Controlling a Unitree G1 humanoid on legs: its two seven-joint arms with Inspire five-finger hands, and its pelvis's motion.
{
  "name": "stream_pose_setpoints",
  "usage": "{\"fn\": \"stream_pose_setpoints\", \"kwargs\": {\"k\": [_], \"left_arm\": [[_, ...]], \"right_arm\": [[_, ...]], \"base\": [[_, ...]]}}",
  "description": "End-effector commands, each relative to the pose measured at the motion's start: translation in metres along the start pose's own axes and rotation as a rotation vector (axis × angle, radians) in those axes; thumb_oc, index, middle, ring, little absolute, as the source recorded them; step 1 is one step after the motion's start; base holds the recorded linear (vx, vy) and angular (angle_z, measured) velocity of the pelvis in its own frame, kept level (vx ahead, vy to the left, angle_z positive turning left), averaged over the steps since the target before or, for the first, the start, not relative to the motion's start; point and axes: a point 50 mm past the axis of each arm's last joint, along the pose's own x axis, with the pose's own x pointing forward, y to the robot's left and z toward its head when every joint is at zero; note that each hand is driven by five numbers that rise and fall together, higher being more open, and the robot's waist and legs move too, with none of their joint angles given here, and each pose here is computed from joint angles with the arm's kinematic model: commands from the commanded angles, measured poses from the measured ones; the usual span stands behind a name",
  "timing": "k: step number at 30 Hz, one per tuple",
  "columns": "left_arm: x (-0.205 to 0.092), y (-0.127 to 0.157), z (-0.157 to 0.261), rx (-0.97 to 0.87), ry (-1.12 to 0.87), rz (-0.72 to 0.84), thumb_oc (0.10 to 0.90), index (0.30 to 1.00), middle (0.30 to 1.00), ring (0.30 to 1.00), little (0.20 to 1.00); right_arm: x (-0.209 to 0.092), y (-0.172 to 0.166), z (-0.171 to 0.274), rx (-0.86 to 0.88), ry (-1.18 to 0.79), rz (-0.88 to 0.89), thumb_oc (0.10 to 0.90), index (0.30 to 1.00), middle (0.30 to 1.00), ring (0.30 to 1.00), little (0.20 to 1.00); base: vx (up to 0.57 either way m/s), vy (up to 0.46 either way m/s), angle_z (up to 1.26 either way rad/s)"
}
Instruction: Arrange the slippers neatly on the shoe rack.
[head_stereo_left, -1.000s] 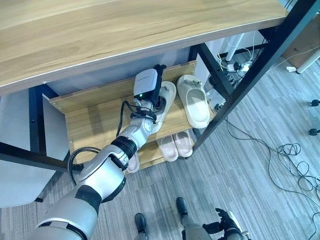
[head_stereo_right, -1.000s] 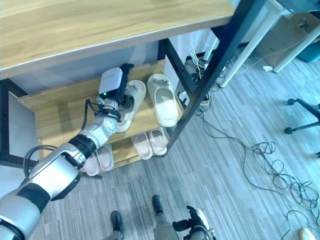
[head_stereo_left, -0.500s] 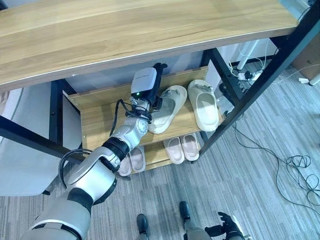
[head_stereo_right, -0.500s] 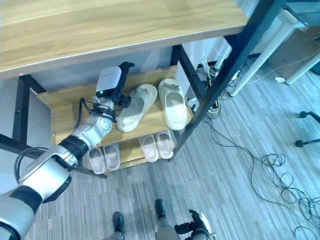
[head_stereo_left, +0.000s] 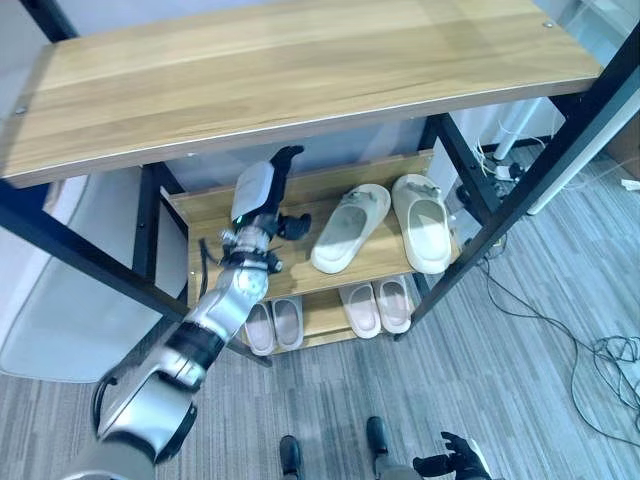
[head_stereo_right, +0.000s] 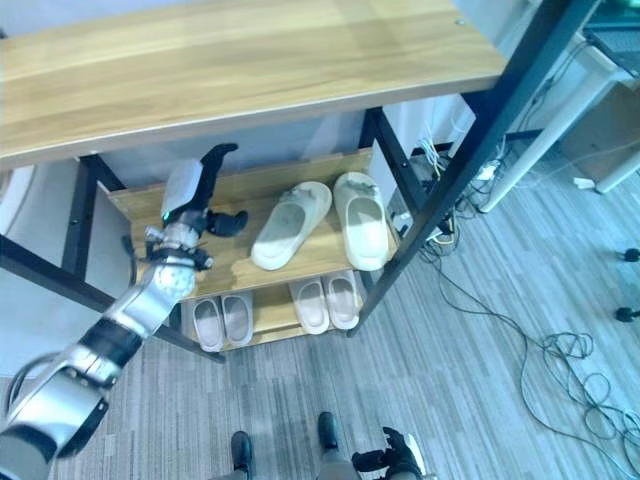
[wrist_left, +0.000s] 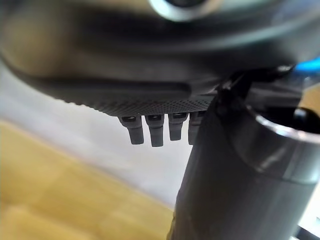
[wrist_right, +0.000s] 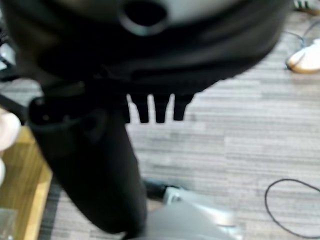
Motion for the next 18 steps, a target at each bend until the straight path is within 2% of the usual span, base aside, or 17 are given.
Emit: {"fn": "stream_pose_setpoints", "kwargs": {"k": [1, 7, 13, 18], "left_arm": [[0.025, 0.034, 0.024, -0.063, -0.114, 0.115, 0.8, 0.9, 0.9, 0.9, 0.9], [-0.014, -0.008, 0.008, -0.25, -0.041, -0.052, 0.8, 0.9, 0.9, 0.9, 0.9], [-0.031, -0.04, 0.017, -0.353, -0.035, -0.181, 0.8, 0.9, 0.9, 0.9, 0.9], [-0.034, -0.053, 0.02, -0.417, -0.007, -0.207, 0.8, 0.9, 0.9, 0.9, 0.9]], "right_arm": [[-0.006, 0.016, -0.014, -0.005, 0.044, 0.049, 0.8, 0.9, 0.9, 0.9, 0.9], [-0.008, 0.022, -0.017, -0.019, 0.052, 0.066, 0.8, 0.9, 0.9, 0.9, 0.9], [-0.009, 0.025, -0.015, -0.041, 0.042, 0.075, 0.8, 0.9, 0.9, 0.9, 0.9], [-0.011, 0.028, -0.02, -0.043, 0.055, 0.081, 0.8, 0.9, 0.9, 0.9, 0.9]], "base": [[0.02, -0.006, 0.08], [0.02, -0.005, 0.03], [0.02, -0.017, 0.04], [0.0, 0.0, 0.0]]}}
